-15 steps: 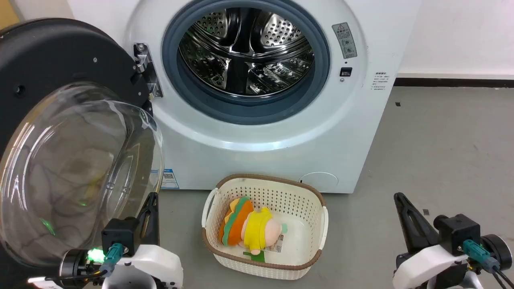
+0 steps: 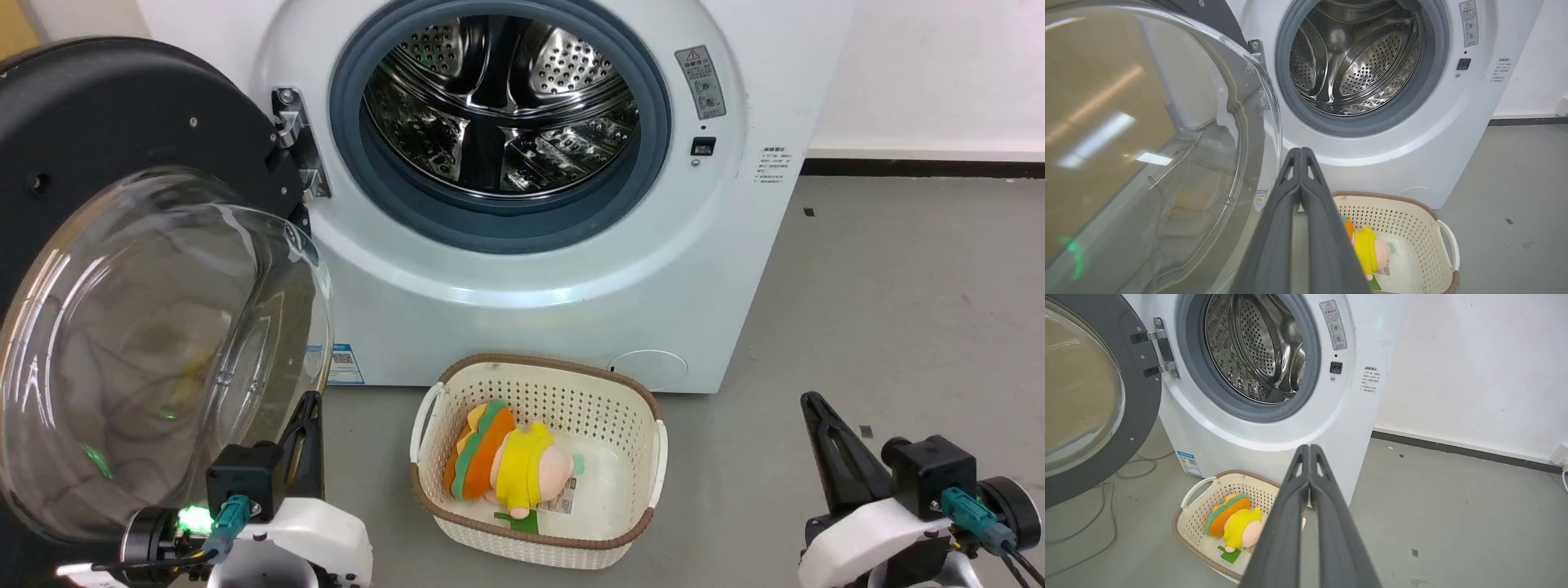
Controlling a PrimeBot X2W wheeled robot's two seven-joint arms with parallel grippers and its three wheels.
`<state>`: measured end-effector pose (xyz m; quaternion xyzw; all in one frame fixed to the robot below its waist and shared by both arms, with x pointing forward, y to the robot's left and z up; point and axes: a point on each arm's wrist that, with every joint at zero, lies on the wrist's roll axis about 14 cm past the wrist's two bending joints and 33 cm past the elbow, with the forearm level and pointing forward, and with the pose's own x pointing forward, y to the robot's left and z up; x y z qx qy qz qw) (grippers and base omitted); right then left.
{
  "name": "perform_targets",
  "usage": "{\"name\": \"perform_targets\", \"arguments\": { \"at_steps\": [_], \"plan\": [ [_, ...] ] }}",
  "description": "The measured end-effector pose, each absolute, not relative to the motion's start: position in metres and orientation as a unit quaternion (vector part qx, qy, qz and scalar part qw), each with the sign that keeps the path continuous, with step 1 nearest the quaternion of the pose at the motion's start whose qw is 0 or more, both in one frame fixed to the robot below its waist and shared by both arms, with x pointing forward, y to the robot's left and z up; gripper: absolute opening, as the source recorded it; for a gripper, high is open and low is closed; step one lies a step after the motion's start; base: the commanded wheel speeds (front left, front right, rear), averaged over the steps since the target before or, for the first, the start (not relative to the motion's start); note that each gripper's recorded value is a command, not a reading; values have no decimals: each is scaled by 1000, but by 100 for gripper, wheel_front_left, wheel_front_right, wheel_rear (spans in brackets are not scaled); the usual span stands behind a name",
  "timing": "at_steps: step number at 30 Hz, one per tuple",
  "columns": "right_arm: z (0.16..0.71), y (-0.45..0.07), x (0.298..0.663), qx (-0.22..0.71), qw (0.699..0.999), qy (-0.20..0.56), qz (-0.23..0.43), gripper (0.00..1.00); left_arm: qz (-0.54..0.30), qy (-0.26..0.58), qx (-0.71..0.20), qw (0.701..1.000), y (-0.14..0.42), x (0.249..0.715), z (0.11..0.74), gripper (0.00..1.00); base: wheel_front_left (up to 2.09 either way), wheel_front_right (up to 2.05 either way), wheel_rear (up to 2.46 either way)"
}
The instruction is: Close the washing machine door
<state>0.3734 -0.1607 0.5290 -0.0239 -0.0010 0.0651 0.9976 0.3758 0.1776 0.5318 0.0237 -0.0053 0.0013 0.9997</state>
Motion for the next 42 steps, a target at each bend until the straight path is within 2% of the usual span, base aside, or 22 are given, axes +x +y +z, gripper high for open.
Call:
{"name": "perform_targets", "arguments": {
  "at_steps": [13,14,27,28,29,30,42],
  "plan": [
    [529,-161,373,-24,998,-1,65,0,1,-5,24,1000,178,376,532,0,0,0,0],
    [529,-161,373,-24,998,-1,65,100,2,-5,24,1000,178,376,532,100,0,0,0],
    [530,-164,374,-18,998,-6,60,100,5,-9,24,1000,176,376,532,100,0,0,0],
    [530,-164,374,-18,998,-7,60,100,5,-10,24,1000,176,376,532,85,0,0,0],
    [531,-165,374,-17,998,-8,59,100,6,-12,24,1000,176,376,532,32,0,0,0],
    [531,-165,374,-17,998,-10,59,100,7,-12,24,1000,176,376,532,0,0,0,0],
    [533,-165,379,-8,998,-19,59,100,14,-48,29,998,179,381,552,0,0,0,0]
  ]
}}
